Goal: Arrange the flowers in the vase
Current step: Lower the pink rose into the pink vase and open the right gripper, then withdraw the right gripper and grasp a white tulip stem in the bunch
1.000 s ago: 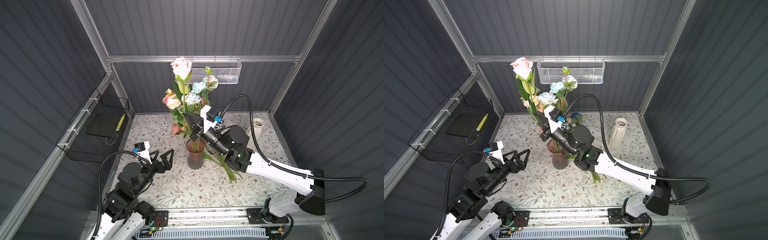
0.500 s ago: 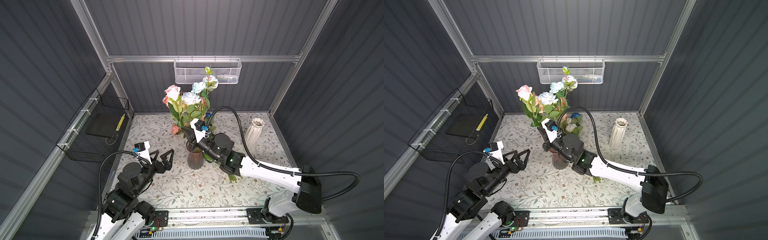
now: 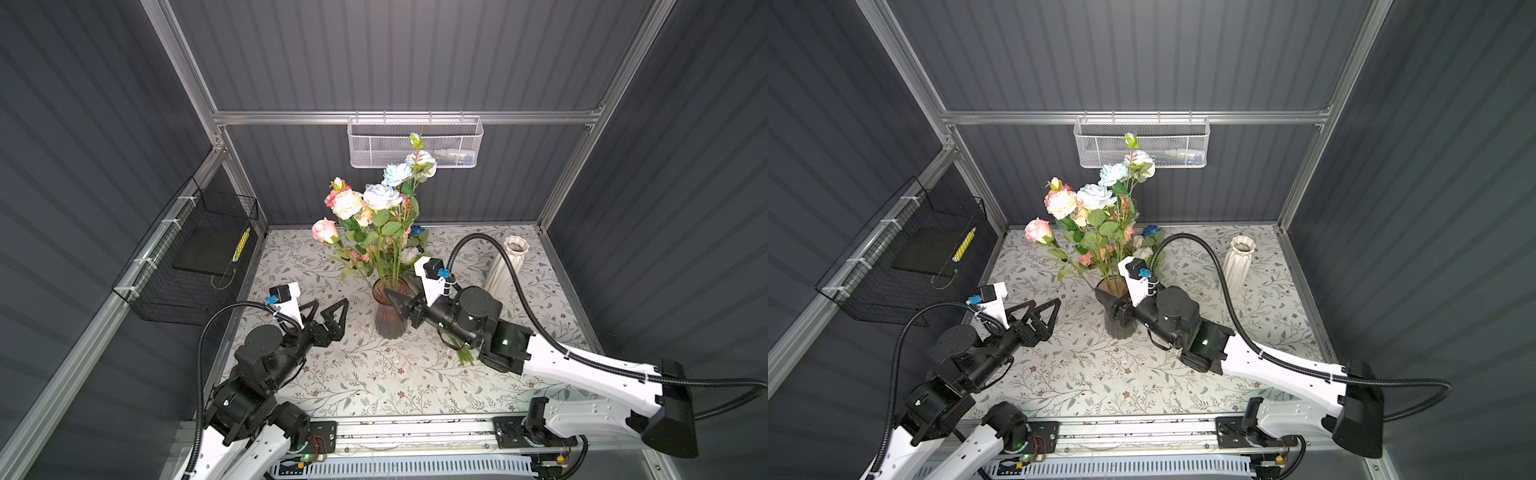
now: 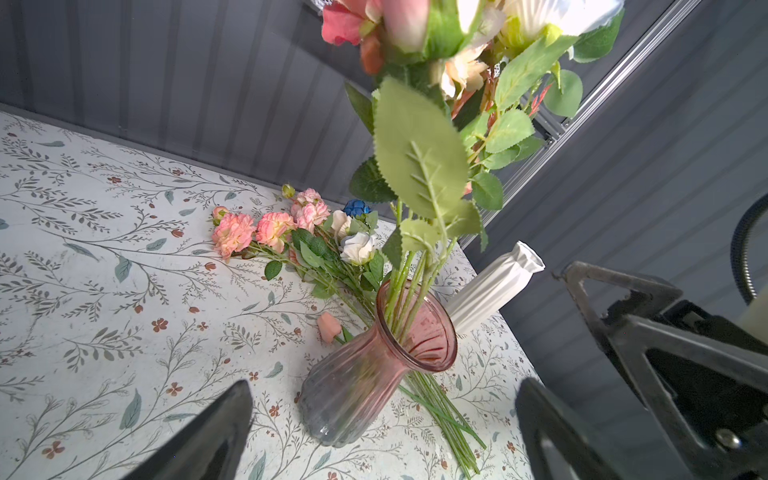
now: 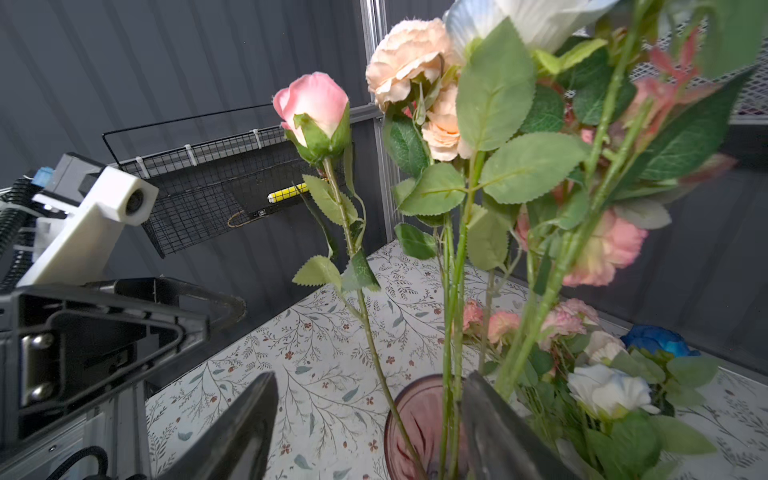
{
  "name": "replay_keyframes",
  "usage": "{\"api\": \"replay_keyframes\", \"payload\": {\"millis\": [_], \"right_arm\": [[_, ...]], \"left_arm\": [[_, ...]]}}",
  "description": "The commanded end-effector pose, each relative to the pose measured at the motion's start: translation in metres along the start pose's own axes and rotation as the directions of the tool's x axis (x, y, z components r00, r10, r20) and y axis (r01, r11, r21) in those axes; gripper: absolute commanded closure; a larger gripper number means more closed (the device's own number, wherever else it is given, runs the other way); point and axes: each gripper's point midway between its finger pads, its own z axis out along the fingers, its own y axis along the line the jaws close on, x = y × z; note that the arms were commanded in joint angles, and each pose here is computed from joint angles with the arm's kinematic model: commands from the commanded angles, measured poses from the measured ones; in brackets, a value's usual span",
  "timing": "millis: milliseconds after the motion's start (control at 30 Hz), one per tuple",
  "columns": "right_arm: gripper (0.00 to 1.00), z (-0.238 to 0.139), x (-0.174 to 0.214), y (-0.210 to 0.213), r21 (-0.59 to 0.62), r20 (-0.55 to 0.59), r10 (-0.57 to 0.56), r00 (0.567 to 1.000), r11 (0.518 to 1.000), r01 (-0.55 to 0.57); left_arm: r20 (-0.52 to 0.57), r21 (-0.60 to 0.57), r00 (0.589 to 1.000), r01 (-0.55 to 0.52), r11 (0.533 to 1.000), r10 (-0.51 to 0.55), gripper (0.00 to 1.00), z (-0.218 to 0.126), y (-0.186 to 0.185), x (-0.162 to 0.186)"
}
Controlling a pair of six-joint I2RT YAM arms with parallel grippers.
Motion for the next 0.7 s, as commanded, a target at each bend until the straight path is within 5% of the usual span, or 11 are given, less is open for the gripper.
{"api": "replay_keyframes", "payload": {"millis": [0,233,467,667], "right_arm": [[0.27,-0.022,0.02,-0.018,0.085,-0.087,0.046,0.995,0.996,-0.039],[0.38,-0.048,0.096,-0.078,0.308,-0.313,0.216,0.925,0.944,-0.116],[0.53,-0.051,0.187,-0.149,0.505,-0.534,0.42,0.733,0.854,-0.122],[0.53,-0.038,0.232,-0.17,0.51,-0.675,0.382,0.631,0.86,0.026]], "left_arm": [[0.044,0.037,0.999,-0.022,0.999,0.02,0.0,-0.007,-0.011,-0.015],[0.084,0.044,0.996,-0.032,0.999,0.028,0.0,-0.016,-0.013,-0.024],[0.068,0.039,0.997,-0.029,0.999,0.027,0.0,-0.016,-0.011,-0.019],[0.076,0.027,0.997,-0.031,0.999,0.029,0.0,-0.022,-0.007,-0.018]]}}
